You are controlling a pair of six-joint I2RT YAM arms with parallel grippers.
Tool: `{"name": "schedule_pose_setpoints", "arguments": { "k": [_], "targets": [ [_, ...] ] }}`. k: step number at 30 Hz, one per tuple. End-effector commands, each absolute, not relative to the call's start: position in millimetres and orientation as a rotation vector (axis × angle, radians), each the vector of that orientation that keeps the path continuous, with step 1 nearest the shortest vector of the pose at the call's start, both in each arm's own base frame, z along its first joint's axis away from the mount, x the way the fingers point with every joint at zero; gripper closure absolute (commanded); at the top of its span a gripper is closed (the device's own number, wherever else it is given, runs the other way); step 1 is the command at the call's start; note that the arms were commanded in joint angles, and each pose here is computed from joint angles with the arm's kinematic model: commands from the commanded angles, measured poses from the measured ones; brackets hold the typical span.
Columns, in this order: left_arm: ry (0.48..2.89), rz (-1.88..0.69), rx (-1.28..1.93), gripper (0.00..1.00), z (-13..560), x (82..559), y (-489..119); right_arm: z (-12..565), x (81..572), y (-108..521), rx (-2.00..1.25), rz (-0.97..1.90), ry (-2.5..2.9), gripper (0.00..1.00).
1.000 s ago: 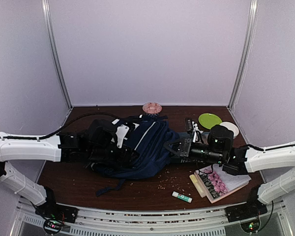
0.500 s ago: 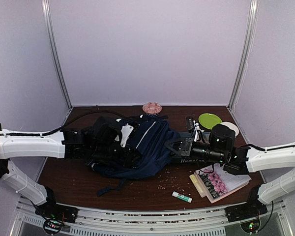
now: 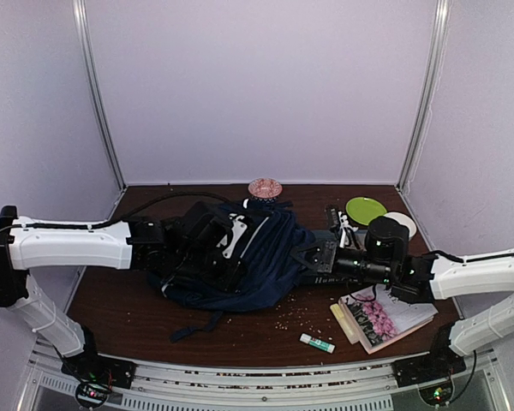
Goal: Pack the student bag
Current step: Unzip the student bag at the center of the board.
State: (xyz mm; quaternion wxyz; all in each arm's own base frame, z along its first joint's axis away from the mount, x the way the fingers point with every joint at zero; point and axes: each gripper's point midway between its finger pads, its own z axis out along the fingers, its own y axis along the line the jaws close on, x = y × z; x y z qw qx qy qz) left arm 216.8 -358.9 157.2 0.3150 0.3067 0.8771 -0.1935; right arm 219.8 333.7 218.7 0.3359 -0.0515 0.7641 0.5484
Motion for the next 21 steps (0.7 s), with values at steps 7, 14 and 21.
{"name": "schedule_pose_setpoints", "arguments": {
  "k": [7, 14, 21],
  "targets": [
    [2.084, -0.452, 0.64, 1.0, 262.0, 259.0, -333.6, 217.3, 247.4, 316.7, -0.148, 1.22, 1.975, 1.0],
    [2.011, -0.566, 0.585, 1.0, 309.5, 271.9, -346.0, 190.6, 256.2, 311.2, -0.156, 1.076, 2.07, 0.78],
    [1.993, -0.598, 0.573, 1.0, 324.1, 287.1, -359.2, 213.0, 246.9, 289.6, -0.174, 1.013, 2.044, 0.48]
  ]
}}
